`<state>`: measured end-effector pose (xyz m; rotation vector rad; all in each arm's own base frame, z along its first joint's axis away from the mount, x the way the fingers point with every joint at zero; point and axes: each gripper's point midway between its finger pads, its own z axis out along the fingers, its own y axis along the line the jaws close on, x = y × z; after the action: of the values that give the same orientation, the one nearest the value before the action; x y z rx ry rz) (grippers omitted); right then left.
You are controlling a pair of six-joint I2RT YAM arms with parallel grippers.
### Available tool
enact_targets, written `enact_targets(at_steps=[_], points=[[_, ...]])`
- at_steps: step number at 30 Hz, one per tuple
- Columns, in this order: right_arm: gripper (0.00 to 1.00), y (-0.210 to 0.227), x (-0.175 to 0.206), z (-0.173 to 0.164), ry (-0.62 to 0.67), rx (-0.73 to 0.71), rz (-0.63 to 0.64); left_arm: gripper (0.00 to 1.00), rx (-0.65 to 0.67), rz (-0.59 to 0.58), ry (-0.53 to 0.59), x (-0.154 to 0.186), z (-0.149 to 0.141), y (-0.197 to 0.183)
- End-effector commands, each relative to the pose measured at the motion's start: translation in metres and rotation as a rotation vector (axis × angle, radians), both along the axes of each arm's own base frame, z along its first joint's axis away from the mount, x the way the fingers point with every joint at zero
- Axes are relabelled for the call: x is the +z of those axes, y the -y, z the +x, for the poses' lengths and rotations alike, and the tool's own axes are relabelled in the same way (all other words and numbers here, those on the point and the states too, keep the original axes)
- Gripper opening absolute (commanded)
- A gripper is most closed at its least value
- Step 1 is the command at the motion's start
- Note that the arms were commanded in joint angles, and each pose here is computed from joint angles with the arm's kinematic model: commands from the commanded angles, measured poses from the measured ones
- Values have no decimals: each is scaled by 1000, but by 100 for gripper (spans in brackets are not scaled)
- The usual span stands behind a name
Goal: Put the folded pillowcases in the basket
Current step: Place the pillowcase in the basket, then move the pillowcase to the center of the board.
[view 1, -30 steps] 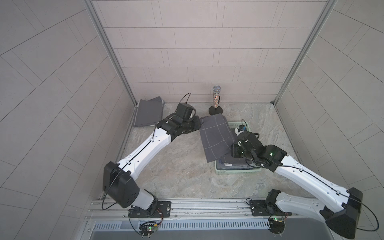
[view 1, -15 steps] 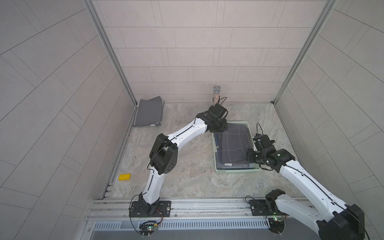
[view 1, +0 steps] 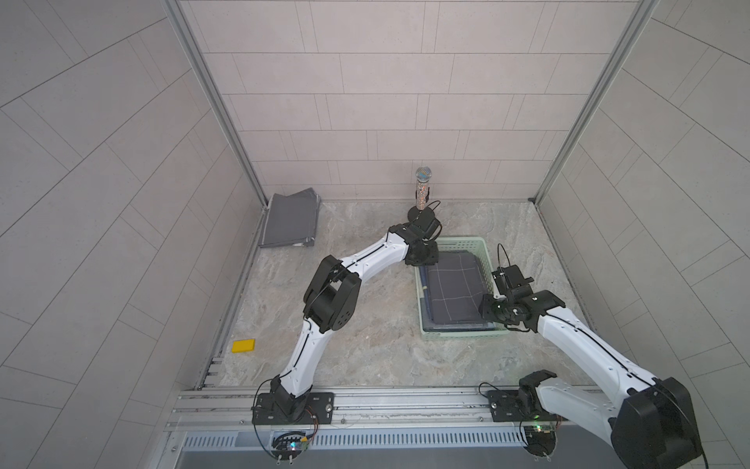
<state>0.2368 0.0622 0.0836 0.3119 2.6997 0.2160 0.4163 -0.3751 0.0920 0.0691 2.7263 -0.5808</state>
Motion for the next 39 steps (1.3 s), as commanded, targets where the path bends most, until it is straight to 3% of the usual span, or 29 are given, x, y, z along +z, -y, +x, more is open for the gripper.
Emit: enact_targets(at_steps=[1,4,8,11,14,18,24,27,29,33,39], points=[[65,5,7,-1,9,-6,-21,49,-10,11,27,10,10,-5],[68,10,25,-2,57,-23,-29,56,-32,-57,95,42,10,3],[60,13,52,3,161,-45,-22,58,-29,-102,186,93,8,-3],[38,11,53,12,162,-32,-28,58,27,-54,233,110,13,-32],[17,0,36,25,121,-9,-4,58,99,-28,202,106,22,-77],[7,-11,1,36,48,-4,25,55,233,26,143,92,37,-159],[8,-39,-62,32,-133,50,118,54,417,118,36,59,48,-276],[7,-45,-76,29,-172,69,125,54,485,152,-6,44,59,-321],[9,-44,-70,29,-155,72,125,53,521,169,-13,37,69,-345],[26,-45,-42,29,-99,91,133,54,554,215,29,30,97,-377],[35,-52,-7,25,-31,138,163,54,620,245,61,12,140,-403]])
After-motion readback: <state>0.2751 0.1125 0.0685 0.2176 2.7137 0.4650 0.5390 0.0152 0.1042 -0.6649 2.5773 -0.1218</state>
